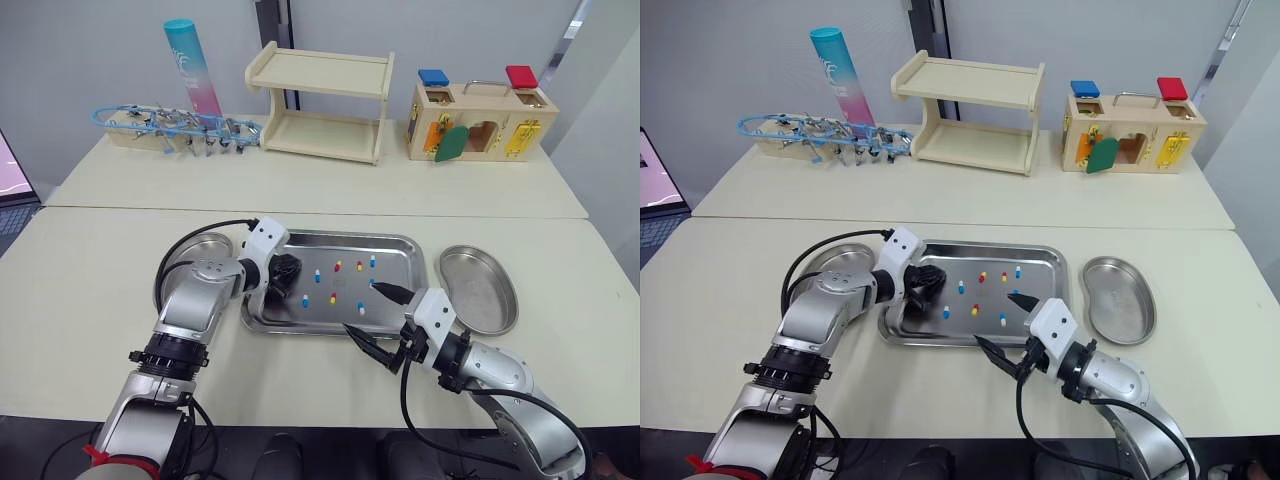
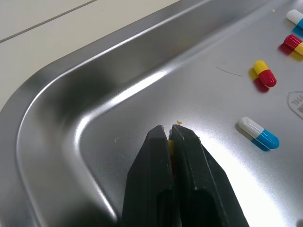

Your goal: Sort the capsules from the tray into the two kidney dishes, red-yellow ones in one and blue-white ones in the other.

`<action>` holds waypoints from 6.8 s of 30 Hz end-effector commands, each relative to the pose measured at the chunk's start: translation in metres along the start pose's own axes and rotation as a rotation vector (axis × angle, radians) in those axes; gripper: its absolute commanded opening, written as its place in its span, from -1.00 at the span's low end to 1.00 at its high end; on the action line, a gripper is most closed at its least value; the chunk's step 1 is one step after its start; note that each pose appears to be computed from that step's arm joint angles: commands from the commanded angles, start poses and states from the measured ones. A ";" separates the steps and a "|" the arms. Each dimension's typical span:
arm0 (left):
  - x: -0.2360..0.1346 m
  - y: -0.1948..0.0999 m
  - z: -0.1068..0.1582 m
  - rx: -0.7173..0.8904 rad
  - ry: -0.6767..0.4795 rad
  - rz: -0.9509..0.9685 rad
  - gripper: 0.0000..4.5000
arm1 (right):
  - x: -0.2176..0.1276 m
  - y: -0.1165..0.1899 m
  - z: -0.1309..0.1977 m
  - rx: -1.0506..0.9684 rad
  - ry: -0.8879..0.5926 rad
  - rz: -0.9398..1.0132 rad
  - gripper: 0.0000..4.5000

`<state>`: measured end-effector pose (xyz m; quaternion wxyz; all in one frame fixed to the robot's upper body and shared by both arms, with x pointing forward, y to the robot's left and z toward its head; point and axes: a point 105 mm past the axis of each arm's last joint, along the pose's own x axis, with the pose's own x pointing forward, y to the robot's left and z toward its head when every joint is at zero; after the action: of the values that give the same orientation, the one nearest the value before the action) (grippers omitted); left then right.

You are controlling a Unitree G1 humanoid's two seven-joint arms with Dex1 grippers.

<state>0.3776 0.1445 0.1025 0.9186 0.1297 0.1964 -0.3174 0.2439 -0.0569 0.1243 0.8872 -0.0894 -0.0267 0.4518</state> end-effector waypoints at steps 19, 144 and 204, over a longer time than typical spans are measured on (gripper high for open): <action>-0.145 0.049 0.039 0.037 -0.083 0.015 -0.99 | 0.001 0.018 0.004 -0.050 -0.015 0.190 1.00; -0.179 -0.050 -0.070 0.125 -0.337 -0.255 1.00 | 0.112 -0.007 0.001 -0.302 0.367 0.388 0.01; -0.153 -0.083 -0.017 0.241 -0.393 -0.464 1.00 | 0.049 -0.048 0.033 -0.292 0.258 0.293 -0.73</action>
<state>0.2145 0.1777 0.1367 0.8341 0.1210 0.0182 -0.5379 0.3111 -0.0359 0.1445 0.7771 -0.2796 0.0614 0.5605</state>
